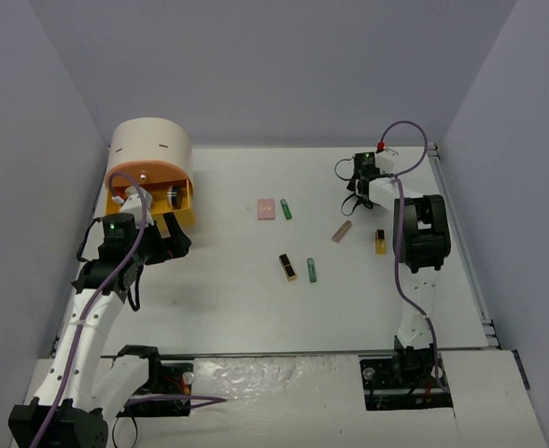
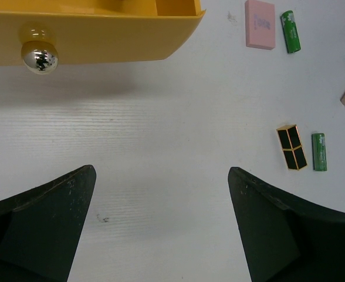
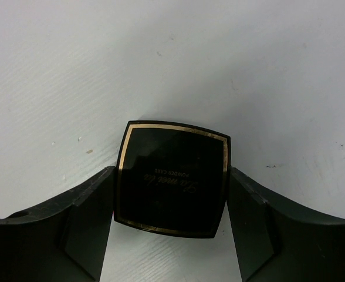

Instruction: Organize the makeup

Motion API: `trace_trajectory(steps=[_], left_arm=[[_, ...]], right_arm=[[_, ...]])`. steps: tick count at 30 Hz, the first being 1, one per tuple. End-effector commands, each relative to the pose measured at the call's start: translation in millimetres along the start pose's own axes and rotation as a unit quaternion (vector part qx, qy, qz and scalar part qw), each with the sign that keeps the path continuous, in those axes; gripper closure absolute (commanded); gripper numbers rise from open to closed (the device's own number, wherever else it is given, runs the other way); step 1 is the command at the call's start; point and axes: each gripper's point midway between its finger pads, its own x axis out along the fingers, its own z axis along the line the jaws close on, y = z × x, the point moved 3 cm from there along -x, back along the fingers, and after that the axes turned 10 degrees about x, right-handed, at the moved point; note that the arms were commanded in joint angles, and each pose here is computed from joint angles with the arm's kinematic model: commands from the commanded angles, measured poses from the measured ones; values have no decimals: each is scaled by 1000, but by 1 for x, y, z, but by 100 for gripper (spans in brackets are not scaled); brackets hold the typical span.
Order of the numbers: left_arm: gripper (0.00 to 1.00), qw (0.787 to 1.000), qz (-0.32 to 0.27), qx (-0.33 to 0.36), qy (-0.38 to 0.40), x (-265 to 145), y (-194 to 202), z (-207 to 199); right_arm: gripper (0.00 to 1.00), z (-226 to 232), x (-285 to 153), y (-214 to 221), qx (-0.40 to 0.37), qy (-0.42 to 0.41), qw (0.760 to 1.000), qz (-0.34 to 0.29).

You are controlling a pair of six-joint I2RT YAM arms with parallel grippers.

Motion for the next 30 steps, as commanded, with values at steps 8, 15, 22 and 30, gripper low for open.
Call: trace_trajectory(steps=[8,15,22,30], left_arm=[[5,998,-21,-10,61,-11,-26,-23],[5,990,-33,-43,131,-48,-64,-56],[6,974,-59,-76,208,-83,-97,-87],[6,955,-47,-89,279,-100,-101,-108]], right_arm=[[92,72,-143,-5,-167,-212,963,-12],[94,110,-302,46,-301,-465,832,-33],[93,114,-444,84,-358,-664,651,-77],[91,116,-510,103,-374,-743,549,-82]])
